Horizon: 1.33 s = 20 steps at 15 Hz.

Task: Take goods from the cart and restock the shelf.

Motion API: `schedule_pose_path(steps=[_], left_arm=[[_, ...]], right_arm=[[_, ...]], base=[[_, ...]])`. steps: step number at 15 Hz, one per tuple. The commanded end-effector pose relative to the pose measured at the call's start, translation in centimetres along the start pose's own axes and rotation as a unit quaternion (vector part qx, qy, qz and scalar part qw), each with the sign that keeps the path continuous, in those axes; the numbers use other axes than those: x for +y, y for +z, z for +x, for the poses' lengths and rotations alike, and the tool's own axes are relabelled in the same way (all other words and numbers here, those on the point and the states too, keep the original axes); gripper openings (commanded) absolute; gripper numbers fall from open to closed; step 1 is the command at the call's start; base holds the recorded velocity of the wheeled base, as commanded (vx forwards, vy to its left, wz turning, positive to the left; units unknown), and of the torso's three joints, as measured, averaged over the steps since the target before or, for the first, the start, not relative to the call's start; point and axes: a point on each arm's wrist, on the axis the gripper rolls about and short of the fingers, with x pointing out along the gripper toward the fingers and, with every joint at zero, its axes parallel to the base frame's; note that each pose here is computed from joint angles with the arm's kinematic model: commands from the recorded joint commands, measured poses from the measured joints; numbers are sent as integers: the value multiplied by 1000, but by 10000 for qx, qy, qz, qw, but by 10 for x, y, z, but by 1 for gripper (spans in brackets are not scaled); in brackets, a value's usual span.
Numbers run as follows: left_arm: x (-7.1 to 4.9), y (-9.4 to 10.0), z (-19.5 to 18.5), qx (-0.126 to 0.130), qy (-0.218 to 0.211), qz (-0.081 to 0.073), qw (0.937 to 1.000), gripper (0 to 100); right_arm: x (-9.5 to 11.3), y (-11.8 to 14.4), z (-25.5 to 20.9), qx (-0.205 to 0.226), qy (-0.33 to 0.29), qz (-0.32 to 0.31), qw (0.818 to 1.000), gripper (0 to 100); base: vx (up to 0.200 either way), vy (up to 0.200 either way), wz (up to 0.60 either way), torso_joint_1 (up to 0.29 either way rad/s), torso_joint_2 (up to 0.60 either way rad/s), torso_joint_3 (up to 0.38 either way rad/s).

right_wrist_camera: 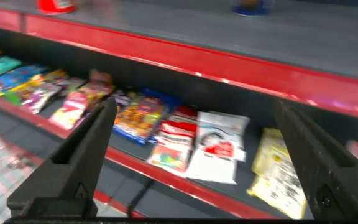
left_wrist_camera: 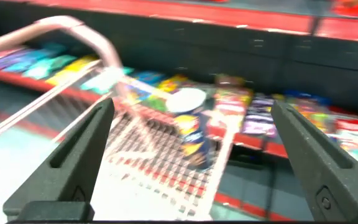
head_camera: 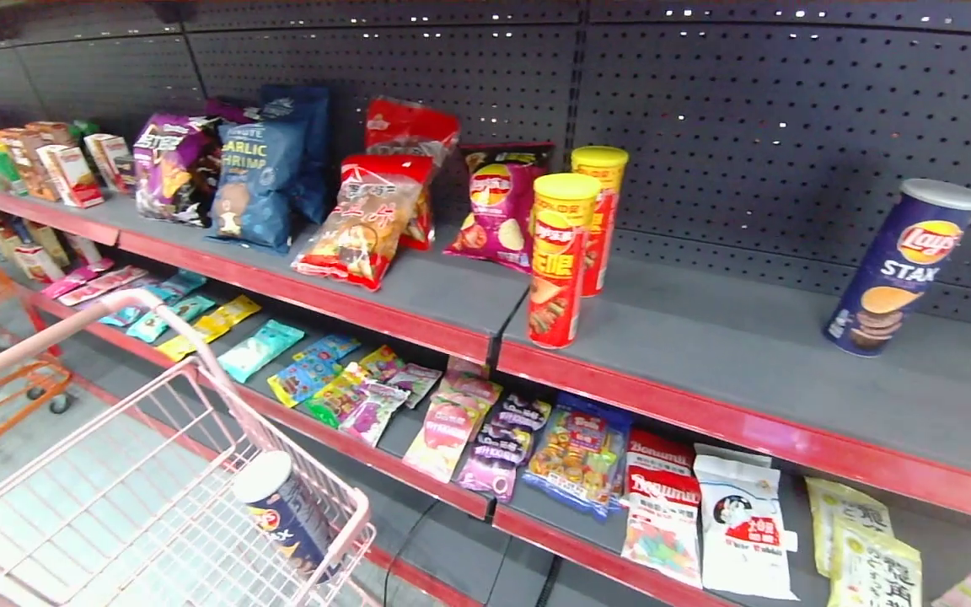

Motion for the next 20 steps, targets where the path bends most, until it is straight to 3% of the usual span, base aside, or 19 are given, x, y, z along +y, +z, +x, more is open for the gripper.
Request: schedule_pose_path(steps=[1,5,12,20], left_arm=[[0,0,0,0,4,2,10000,100],[0,0,0,0,4,2,10000,100],[0,0,0,0,-4,2,10000,100],[0,0,0,0,-4,-6,10000,100]], right_arm=[[0,0,0,5,4,-2,10000,100],[0,0,0,5,4,-2,10000,100],[0,0,0,5,4,6,10000,100],[0,0,0,5,4,6,10000,100]], base=[[0,0,600,2,-2,2],[0,0,600,4,1,1],[0,0,0,-7,19,12],[0,0,0,-158,396,237]])
